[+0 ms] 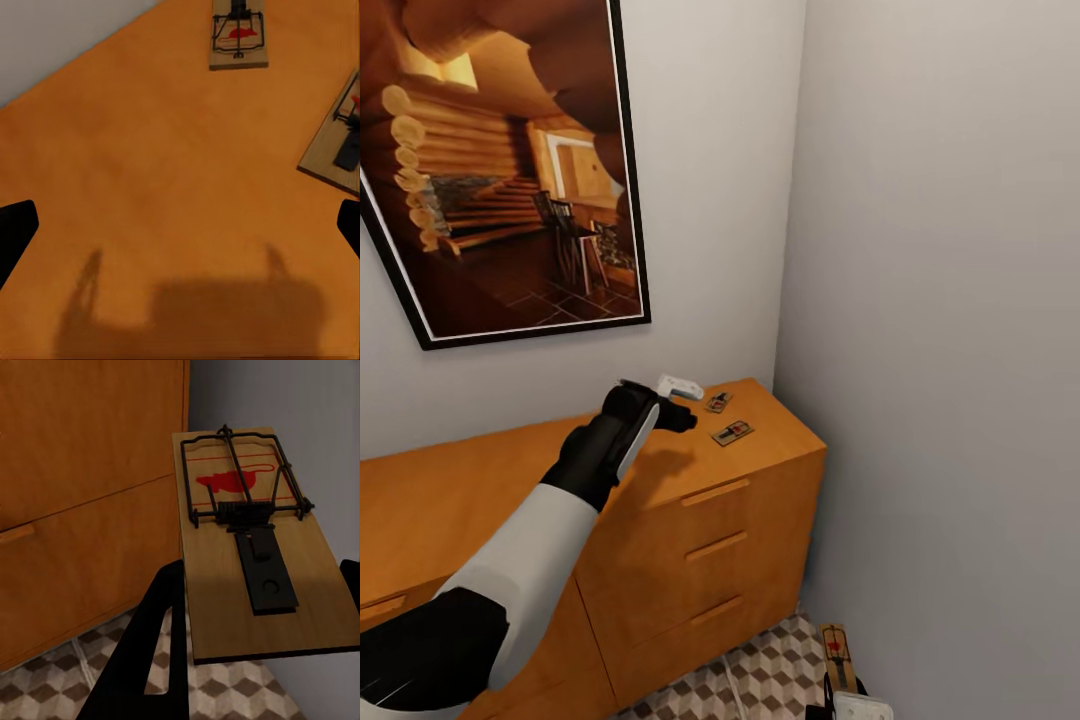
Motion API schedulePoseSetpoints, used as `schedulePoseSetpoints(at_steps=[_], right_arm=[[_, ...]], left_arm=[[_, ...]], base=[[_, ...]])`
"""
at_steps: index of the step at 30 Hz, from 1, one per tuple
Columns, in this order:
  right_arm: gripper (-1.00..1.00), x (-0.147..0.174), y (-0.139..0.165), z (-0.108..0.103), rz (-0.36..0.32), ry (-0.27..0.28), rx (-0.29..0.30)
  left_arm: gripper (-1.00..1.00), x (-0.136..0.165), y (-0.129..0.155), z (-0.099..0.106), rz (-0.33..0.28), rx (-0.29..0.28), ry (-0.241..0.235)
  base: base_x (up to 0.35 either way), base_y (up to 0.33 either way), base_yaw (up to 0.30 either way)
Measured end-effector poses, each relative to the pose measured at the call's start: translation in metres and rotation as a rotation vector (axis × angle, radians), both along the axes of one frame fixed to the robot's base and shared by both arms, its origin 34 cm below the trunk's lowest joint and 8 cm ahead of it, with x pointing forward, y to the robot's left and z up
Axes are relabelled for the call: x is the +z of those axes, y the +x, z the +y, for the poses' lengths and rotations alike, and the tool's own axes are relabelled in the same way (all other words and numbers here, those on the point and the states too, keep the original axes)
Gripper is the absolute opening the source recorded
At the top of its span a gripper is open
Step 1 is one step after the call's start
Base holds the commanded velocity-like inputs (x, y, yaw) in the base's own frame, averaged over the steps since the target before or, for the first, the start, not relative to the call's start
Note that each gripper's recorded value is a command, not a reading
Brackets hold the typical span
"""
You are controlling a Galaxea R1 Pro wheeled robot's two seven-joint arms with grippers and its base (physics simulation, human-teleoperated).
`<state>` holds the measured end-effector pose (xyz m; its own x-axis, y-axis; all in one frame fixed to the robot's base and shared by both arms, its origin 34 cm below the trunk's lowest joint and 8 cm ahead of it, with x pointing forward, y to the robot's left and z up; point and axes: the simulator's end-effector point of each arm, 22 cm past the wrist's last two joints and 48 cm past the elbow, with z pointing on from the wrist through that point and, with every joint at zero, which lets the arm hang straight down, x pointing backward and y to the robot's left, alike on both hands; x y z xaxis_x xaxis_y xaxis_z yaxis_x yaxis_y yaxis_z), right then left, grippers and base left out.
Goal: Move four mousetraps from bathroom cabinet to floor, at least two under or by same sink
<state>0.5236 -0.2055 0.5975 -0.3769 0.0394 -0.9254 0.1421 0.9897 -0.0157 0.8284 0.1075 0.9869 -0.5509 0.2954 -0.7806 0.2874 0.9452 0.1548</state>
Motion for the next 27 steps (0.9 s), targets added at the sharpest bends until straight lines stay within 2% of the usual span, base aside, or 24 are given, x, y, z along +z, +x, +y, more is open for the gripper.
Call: schedulePoseSetpoints(at_steps=[8, 15, 27], right_arm=[[-1.00, 0.000, 0.000, 0.000, -0.001, 0.001, 0.001], [-1.00, 0.001, 0.001, 0.000, -0.003, 0.000, 0.002], [-1.00, 0.002, 0.001, 0.000, -0.006, 0.000, 0.000]], left_arm=[[1.00, -0.016, -0.004, -0.009, 0.022, -0.032, 0.049], [1.00, -0.019, -0.008, -0.025, 0.032, -0.093, 0.014], [1.00, -0.013, -0.009, -0.030, 0.021, -0.109, 0.003]], base=[[0.000, 0.000, -0.036], [0.000, 0.000, -0.114], [0.000, 0.000, -0.087]])
